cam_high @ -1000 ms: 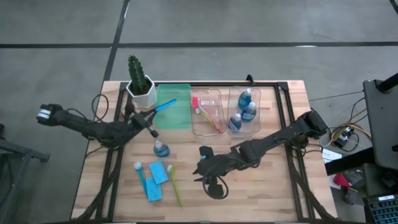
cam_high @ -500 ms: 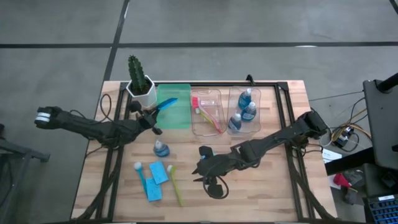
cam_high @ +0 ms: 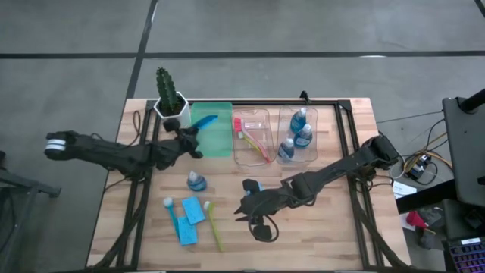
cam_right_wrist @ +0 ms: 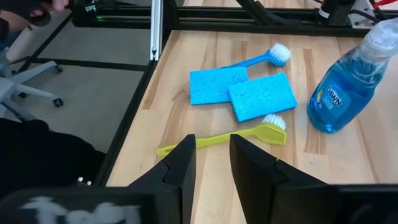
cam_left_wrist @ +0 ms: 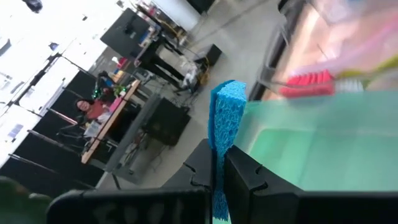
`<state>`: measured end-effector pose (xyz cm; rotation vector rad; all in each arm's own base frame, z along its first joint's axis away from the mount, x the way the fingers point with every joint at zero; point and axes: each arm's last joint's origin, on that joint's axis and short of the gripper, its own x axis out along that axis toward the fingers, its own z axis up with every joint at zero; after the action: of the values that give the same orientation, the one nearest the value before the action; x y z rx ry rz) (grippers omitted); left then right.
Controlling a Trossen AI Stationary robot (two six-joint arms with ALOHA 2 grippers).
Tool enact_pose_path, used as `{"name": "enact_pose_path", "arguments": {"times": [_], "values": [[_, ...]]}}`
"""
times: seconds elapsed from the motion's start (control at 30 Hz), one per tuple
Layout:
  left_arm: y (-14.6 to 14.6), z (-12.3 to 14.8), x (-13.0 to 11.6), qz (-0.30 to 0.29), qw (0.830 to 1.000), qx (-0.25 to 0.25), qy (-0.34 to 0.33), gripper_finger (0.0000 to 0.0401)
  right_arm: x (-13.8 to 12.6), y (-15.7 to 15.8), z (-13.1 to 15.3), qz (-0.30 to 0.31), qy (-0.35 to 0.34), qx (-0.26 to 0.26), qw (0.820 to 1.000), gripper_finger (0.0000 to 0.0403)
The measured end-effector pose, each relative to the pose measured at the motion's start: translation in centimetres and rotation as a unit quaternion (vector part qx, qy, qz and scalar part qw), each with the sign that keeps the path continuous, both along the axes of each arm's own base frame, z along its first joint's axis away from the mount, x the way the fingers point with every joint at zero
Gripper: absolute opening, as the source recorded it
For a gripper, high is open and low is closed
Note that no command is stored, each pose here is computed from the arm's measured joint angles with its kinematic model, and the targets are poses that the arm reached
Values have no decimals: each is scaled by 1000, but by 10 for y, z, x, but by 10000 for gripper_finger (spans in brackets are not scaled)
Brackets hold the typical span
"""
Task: Pick & Place Kitchen Sink Supplies
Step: Put the blue sponge into the green bin
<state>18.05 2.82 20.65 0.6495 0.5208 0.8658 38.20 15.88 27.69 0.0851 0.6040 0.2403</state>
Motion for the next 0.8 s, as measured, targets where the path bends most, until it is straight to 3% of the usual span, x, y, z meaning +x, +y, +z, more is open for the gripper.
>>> {"name": "enact_pose_path", "arguments": {"times": [0.43, 0.8], "values": [[13, -3, 32, 11, 994, -16, 106, 18, -1, 3, 0, 3, 1, 2, 1000, 72], [32, -17, 39, 46, 986, -17, 161, 18, -2, 4, 0, 6, 0, 2, 1000, 76]]}}
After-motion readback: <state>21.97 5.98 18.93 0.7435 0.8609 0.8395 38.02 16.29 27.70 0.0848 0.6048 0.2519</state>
